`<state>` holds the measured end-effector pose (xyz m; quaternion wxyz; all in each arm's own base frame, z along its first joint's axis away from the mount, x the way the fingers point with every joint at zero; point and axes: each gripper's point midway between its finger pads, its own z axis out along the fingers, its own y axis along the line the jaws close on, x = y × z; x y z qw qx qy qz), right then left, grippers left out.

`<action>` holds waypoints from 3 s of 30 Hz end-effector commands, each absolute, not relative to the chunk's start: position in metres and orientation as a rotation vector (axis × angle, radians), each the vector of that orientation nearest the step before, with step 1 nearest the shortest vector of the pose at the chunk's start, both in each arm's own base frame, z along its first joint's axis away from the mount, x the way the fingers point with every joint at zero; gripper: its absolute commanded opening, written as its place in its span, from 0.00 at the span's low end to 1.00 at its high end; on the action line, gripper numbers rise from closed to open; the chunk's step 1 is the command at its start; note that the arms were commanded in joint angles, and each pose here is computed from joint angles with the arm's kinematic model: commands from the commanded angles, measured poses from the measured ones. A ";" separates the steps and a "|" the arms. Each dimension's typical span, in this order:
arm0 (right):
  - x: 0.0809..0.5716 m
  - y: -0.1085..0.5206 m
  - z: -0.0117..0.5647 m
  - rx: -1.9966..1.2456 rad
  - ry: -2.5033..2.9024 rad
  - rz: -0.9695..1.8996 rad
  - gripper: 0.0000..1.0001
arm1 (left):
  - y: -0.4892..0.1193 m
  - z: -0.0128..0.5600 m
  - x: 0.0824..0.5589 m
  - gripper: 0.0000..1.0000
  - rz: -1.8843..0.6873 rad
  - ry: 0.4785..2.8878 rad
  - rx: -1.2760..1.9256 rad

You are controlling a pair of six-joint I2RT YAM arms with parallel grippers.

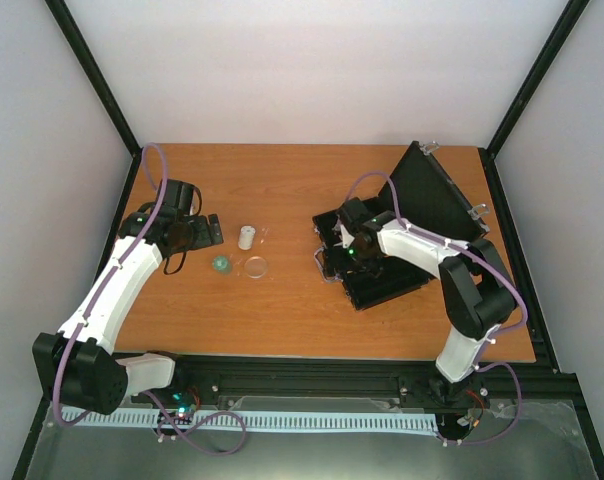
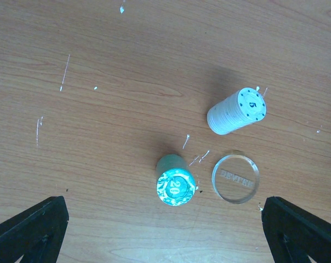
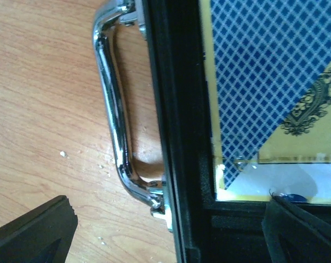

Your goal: Pack up texas hold em set

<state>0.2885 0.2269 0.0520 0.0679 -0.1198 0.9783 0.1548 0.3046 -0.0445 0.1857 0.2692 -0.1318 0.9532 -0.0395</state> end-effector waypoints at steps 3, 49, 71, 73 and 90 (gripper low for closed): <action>0.289 0.232 0.083 -0.391 2.893 0.421 1.00 | -0.045 0.191 0.306 1.00 -0.115 2.548 -0.341; 0.311 0.448 0.033 -1.166 2.717 0.303 1.00 | -0.033 0.190 0.293 1.00 -0.055 2.528 -0.378; 0.286 0.459 -0.011 -1.322 2.715 0.195 1.00 | -0.036 0.182 0.292 1.00 -0.072 2.546 -0.363; 0.281 0.460 -0.014 -1.355 2.705 0.169 0.99 | -0.036 0.183 0.292 1.00 -0.073 2.544 -0.364; 0.287 0.429 -0.031 -1.367 2.719 -0.091 0.70 | -0.036 0.185 0.292 1.00 -0.073 2.537 -0.355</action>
